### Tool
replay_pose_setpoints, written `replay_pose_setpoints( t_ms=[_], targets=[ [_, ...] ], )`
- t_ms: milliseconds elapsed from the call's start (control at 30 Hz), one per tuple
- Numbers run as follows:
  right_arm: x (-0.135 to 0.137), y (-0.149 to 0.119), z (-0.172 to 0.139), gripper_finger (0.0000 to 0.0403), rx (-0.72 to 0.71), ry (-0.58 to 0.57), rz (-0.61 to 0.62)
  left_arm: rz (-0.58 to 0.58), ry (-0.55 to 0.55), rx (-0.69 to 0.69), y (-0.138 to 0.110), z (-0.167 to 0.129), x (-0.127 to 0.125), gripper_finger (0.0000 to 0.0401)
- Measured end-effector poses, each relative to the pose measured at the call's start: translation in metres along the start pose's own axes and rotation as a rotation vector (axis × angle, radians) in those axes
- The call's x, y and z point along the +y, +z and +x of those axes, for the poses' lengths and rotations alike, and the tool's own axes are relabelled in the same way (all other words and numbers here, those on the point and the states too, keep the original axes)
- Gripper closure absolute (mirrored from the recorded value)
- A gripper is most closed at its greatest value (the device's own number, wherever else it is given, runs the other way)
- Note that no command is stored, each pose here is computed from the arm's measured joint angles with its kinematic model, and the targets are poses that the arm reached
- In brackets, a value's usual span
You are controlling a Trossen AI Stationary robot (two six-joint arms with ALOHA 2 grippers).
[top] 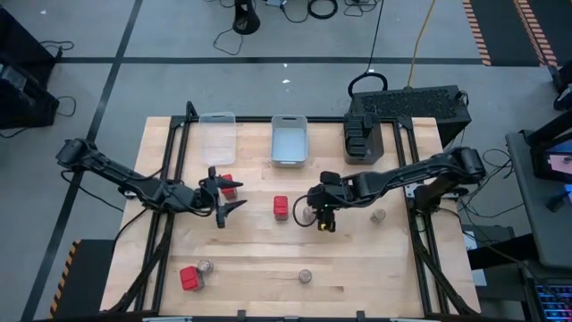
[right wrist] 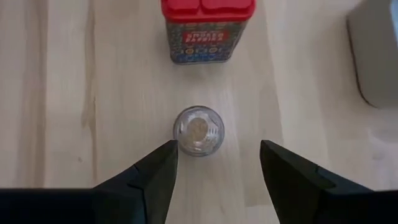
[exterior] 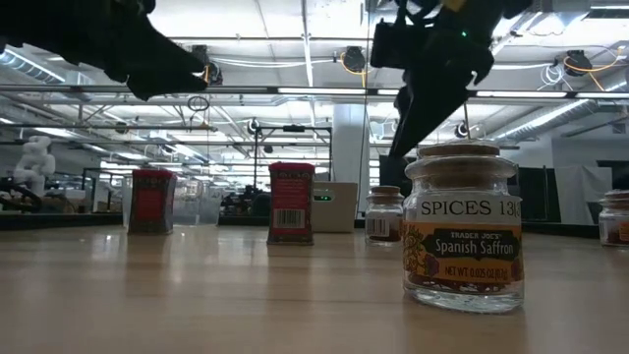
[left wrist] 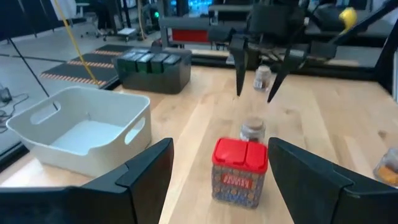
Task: Sort spices by type
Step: Put the top left brown seasoning bottle into the light gray bin
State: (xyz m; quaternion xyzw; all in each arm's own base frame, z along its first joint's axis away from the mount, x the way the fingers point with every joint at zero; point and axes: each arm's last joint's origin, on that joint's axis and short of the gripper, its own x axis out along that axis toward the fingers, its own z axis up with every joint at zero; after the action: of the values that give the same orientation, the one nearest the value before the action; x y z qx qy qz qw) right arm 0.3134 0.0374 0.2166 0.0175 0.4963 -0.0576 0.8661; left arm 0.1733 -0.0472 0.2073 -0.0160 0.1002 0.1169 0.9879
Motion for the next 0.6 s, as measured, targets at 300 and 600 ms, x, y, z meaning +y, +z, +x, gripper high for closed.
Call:
replay_pose_setpoints(
  t_ms=[300,600],
  targets=[
    [0.006,0.0,0.03,0.019,0.028,0.046,-0.078,0.003,-0.001,0.009,-0.001,0.001,0.0,0.0134],
    [0.007,0.0,0.035,0.019,0.035,0.043,-0.069,0.003,-0.001,0.01,-0.001,0.001,0.0,0.0134]
  ],
)
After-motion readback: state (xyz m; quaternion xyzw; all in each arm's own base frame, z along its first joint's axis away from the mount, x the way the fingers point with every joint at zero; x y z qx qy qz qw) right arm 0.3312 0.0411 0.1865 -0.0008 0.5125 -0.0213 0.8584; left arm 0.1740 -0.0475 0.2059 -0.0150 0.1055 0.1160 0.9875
